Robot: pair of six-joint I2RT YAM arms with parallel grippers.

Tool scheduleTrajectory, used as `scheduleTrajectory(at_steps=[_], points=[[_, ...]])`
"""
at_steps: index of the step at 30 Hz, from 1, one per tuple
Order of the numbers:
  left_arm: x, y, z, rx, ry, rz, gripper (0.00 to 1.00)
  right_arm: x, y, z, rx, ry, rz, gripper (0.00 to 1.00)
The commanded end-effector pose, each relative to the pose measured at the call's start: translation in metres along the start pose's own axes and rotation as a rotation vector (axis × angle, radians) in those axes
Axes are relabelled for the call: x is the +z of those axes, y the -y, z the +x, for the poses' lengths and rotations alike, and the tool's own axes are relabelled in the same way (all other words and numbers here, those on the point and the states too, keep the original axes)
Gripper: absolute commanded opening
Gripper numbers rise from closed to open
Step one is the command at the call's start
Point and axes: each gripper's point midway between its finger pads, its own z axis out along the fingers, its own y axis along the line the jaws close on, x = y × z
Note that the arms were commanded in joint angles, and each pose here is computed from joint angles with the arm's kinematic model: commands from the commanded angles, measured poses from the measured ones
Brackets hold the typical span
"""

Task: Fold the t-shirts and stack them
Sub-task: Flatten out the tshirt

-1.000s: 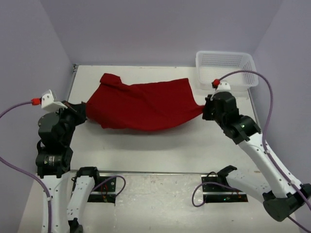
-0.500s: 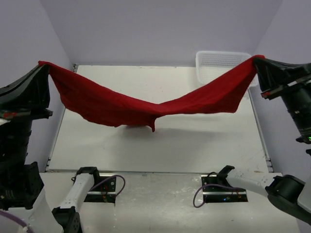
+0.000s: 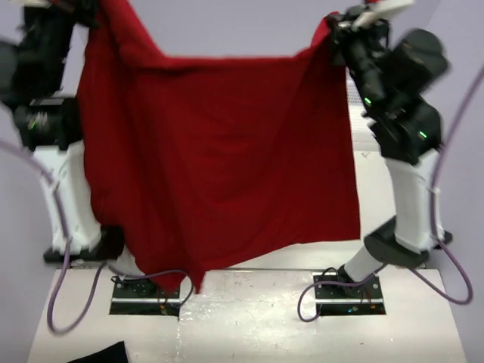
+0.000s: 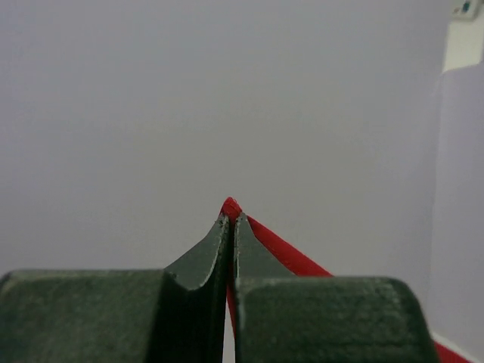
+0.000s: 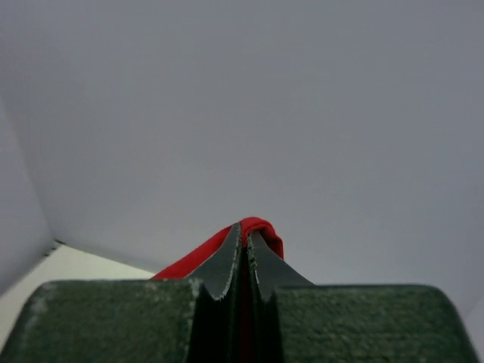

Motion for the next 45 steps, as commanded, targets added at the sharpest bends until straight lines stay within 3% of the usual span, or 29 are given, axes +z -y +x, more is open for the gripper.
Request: scheduleTrajectory(at_steps=[1, 2, 4, 5, 12, 20, 22, 23, 24, 26, 27, 29, 30, 31, 33, 34, 36, 37, 38, 39, 41, 45], points=[[0.038, -0.058, 0.078, 0.013, -0.083, -0.049, 0.00, 0.042, 0.022, 0.005, -0.061, 0.062, 0.046, 0.00], [0.044, -0.075, 0.102, 0.000, -0.099, -0.046, 0.00, 0.059, 0.021, 0.022, -0.068, 0.042, 0.041, 0.00], [0.047, -0.107, 0.102, -0.013, -0.024, -0.066, 0.00, 0.086, 0.034, 0.039, -0.077, 0.045, 0.055, 0.00], [0.051, -0.124, 0.122, -0.025, -0.030, -0.071, 0.00, 0.095, 0.037, 0.046, -0.073, 0.044, 0.049, 0.00], [0.052, -0.176, 0.123, 0.013, 0.076, -0.124, 0.00, 0.128, 0.090, 0.081, -0.062, 0.032, 0.084, 0.00], [0.046, -0.160, 0.121, -0.021, 0.021, -0.072, 0.00, 0.120, 0.090, 0.117, -0.028, -0.096, 0.076, 0.00], [0.037, -0.161, 0.154, -0.077, -0.077, -0.079, 0.00, 0.113, 0.081, 0.148, -0.008, -0.209, 0.060, 0.00], [0.032, -0.144, 0.142, -0.069, -0.092, -0.062, 0.00, 0.109, 0.078, 0.163, -0.005, -0.257, 0.067, 0.00], [0.027, -0.134, 0.156, -0.044, -0.143, -0.073, 0.00, 0.103, 0.071, 0.208, -0.004, -0.378, 0.079, 0.00], [-0.004, -0.123, 0.177, -0.068, -0.212, -0.147, 0.00, 0.081, 0.057, 0.221, 0.029, -0.430, 0.070, 0.00], [-0.016, -0.116, 0.185, -0.091, -0.241, -0.169, 0.00, 0.069, 0.052, 0.262, 0.059, -0.527, 0.077, 0.00], [-0.060, -0.095, 0.202, -0.140, -0.309, -0.206, 0.00, 0.042, 0.040, 0.277, 0.122, -0.605, 0.085, 0.00], [-0.092, -0.094, 0.242, -0.190, -0.413, -0.252, 0.00, 0.025, 0.035, 0.308, 0.129, -0.695, 0.093, 0.00], [-0.106, -0.075, 0.218, -0.182, -0.389, -0.250, 0.00, 0.013, 0.035, 0.319, 0.150, -0.739, 0.138, 0.00], [-0.150, -0.055, 0.252, -0.265, -0.500, -0.265, 0.00, -0.025, 0.025, 0.351, 0.145, -0.856, 0.173, 0.00], [-0.165, -0.040, 0.228, -0.270, -0.469, -0.277, 0.00, -0.039, 0.020, 0.344, 0.168, -0.849, 0.214, 0.00], [-0.202, -0.021, 0.242, -0.337, -0.534, -0.294, 0.00, -0.073, 0.015, 0.367, 0.191, -0.928, 0.244, 0.00], [-0.211, -0.011, 0.220, -0.329, -0.496, -0.300, 0.00, -0.083, 0.010, 0.368, 0.241, -0.939, 0.259, 0.00], [-0.230, -0.009, 0.227, -0.345, -0.562, -0.352, 0.00, -0.104, 0.010, 0.372, 0.258, -0.970, 0.273, 0.00], [-0.234, -0.003, 0.207, -0.324, -0.545, -0.366, 0.00, -0.114, 0.008, 0.374, 0.284, -0.981, 0.285, 0.00], [-0.255, -0.002, 0.204, -0.338, -0.605, -0.449, 0.00, -0.132, 0.005, 0.377, 0.306, -0.998, 0.291, 0.00], [-0.273, 0.018, 0.182, -0.352, -0.623, -0.449, 0.00, -0.170, 0.005, 0.385, 0.348, -1.041, 0.309, 0.00]])
